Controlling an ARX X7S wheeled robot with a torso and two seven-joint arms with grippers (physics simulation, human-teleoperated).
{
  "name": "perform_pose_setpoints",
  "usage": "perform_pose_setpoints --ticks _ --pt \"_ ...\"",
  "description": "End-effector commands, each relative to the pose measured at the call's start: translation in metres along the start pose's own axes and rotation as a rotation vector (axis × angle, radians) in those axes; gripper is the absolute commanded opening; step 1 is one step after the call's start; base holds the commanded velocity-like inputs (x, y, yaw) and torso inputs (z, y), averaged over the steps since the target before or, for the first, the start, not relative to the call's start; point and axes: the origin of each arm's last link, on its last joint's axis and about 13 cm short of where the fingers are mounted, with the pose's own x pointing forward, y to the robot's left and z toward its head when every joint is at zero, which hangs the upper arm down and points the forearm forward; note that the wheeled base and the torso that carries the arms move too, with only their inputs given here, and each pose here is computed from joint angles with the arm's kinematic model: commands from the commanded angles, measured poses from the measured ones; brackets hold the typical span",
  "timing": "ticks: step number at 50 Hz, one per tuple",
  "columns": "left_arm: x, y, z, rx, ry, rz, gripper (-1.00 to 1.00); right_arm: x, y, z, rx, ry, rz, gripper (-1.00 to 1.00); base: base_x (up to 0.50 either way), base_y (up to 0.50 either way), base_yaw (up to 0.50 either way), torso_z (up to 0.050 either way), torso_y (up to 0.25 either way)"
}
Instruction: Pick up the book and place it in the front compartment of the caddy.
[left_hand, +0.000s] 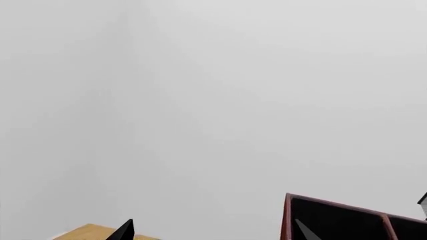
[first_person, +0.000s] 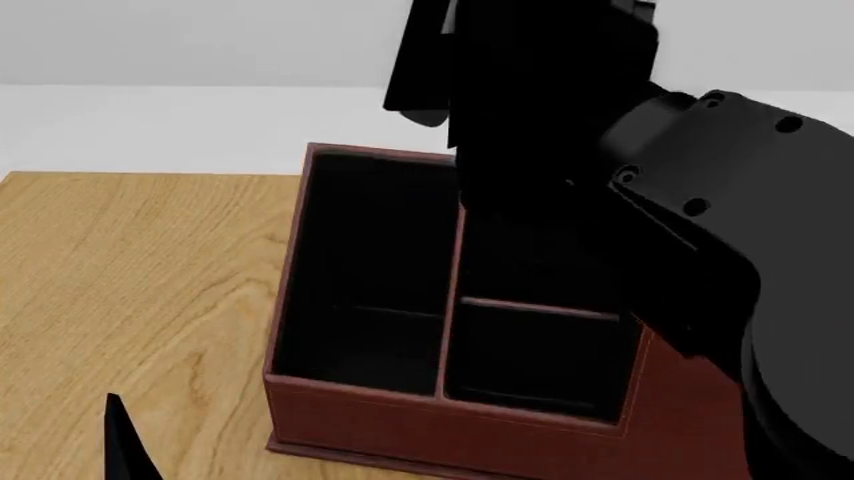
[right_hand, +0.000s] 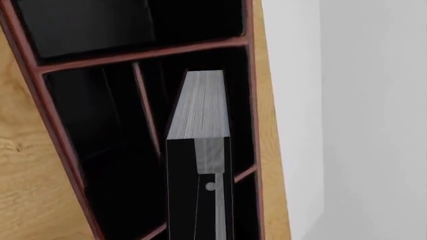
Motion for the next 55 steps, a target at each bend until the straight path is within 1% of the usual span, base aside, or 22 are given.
perform_pose_setpoints --ticks 1,8,27,35,51,52,54,55 --pt "0.0 0.0 0.0 0.002 0.003 0.001 1.0 0.009 -0.01 0.003 -0.045 0.029 -0.067 -1.0 0.0 0.0 0.0 0.0 0.0" --pt "0.0 0.0 0.0 0.004 0.002 0.001 1.0 0.018 -0.011 0.002 -0.035 0.046 -0.064 -1.0 0.0 0.0 0.0 0.0 0.001" --pt "0.0 0.0 0.0 0.009 0.001 0.005 1.0 0.04 -0.001 -0.006 -0.006 0.074 -0.025 -1.0 0.0 0.0 0.0 0.001 0.001" --pt "0.0 0.0 0.0 0.012 0.001 0.009 1.0 0.047 0.001 -0.009 0.008 0.066 -0.037 -1.0 0.0 0.0 0.0 0.0 0.001" --pt "0.0 0.0 0.0 0.014 0.003 0.02 1.0 0.062 0.01 -0.011 0.004 0.057 -0.046 -1.0 0.0 0.0 0.0 0.0 0.001" --pt "0.0 0.0 0.0 0.015 0.006 0.025 1.0 0.067 0.012 -0.013 0.004 0.062 -0.046 -1.0 0.0 0.0 0.0 0.0 0.0" --pt "0.0 0.0 0.0 0.017 0.006 0.027 1.0 0.068 0.013 -0.014 0.016 0.058 -0.07 -1.0 0.0 0.0 0.0 0.0 0.0" --pt "0.0 0.0 0.0 0.016 0.007 0.028 1.0 0.069 0.013 -0.014 0.007 0.064 -0.061 -1.0 0.0 0.0 0.0 0.0 0.0"
